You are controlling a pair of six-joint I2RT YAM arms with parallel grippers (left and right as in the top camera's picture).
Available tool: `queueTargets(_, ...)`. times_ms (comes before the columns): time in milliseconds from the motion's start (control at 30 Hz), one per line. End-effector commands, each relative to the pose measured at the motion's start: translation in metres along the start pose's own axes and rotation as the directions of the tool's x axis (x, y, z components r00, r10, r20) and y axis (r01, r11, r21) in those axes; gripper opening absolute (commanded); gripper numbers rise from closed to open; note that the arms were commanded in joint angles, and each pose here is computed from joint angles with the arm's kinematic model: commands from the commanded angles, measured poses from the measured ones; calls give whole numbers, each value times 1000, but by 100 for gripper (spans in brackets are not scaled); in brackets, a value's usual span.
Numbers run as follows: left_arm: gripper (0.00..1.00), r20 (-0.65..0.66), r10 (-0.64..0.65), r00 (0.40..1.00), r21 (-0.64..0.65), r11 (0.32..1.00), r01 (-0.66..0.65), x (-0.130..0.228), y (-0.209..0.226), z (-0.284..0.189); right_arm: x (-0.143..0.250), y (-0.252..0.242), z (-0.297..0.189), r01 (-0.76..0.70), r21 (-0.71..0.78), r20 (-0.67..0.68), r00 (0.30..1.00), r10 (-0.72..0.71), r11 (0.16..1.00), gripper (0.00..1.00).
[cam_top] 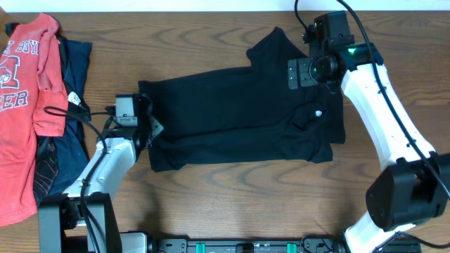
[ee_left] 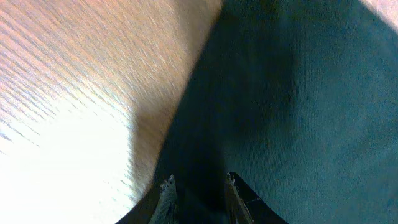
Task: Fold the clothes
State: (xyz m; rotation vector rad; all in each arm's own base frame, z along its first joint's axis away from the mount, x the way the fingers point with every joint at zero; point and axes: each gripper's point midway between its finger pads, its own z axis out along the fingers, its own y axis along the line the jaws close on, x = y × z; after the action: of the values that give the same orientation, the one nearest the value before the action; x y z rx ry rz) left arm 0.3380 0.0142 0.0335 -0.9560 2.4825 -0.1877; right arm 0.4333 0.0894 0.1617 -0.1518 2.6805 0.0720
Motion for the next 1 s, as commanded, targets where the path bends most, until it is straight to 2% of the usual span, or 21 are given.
queueTargets(0,34,49,-41,998,-1,999,41,-19,1,-2,-13,2,-25,38,5,66,997,-38,999,99)
queueTargets(233,43,87,15,996,47,999,-19,-57,-33,-30,5,-7,-28,60,40,-12,998,-60,997,99)
queueTargets(433,47,88,61,994,43,997,-65,-89,-58,-55,4,-20,-22,32,53,-20,999,-31,998,99)
queueTargets(567,49,30,77,997,46,996,-79,-89,-66,-48,10,-28,-9,17,60,-81,997,-12,998,99)
queueTargets(733,49,-55,79,995,54,996,-76,-76,-68,-24,18,-35,11,9,64,-231,973,6,998,99)
queueTargets(833,49,-78,82,994,42,996,-79,-71,-65,-14,9,-36,22,18,65,-285,959,1,998,99)
queueTargets(967,49,-79,105,991,42,994,-102,-75,-68,-8,-16,-34,30,32,55,-276,961,-16,998,99)
